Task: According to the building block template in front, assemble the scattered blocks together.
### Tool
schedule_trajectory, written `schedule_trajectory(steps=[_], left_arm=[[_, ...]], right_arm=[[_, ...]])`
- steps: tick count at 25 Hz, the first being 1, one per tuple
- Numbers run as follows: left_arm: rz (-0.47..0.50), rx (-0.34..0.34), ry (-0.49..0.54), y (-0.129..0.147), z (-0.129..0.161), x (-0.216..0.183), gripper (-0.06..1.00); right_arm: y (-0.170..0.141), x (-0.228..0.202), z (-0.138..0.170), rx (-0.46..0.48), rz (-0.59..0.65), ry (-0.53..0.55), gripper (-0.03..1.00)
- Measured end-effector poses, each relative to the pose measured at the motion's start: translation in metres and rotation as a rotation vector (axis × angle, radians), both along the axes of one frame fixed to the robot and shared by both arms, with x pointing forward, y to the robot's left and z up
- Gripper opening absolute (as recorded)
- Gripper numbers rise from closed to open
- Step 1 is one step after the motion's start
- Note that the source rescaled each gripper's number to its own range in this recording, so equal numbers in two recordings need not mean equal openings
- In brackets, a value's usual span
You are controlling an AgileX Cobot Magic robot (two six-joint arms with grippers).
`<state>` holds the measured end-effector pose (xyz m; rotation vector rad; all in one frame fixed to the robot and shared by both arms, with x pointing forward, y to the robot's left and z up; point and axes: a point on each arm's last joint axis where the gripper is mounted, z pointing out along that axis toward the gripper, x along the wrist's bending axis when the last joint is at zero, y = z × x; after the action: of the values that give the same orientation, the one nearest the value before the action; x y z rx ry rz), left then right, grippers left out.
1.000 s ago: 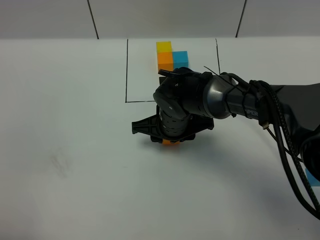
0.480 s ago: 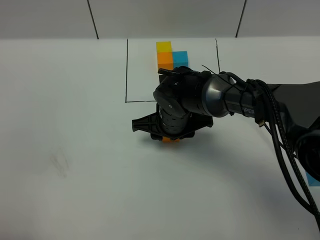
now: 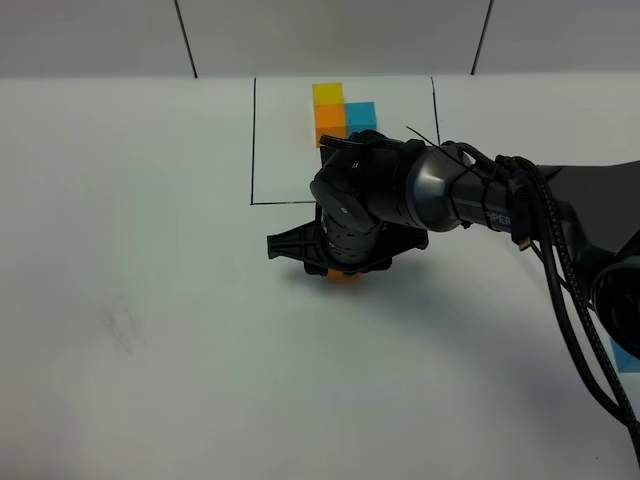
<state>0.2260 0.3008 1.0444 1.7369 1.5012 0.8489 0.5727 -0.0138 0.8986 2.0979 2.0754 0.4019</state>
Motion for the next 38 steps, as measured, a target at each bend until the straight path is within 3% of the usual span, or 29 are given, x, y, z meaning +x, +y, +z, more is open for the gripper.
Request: schedule_trajectory(steps=[38], left_arm=[[0.000,0.000,0.001,0.0000,-0.0002,0.0001,0.60]], right_arm=[[-0.0009,0.0026,-0.0037,-0.037,0.071,-0.010,0.00]])
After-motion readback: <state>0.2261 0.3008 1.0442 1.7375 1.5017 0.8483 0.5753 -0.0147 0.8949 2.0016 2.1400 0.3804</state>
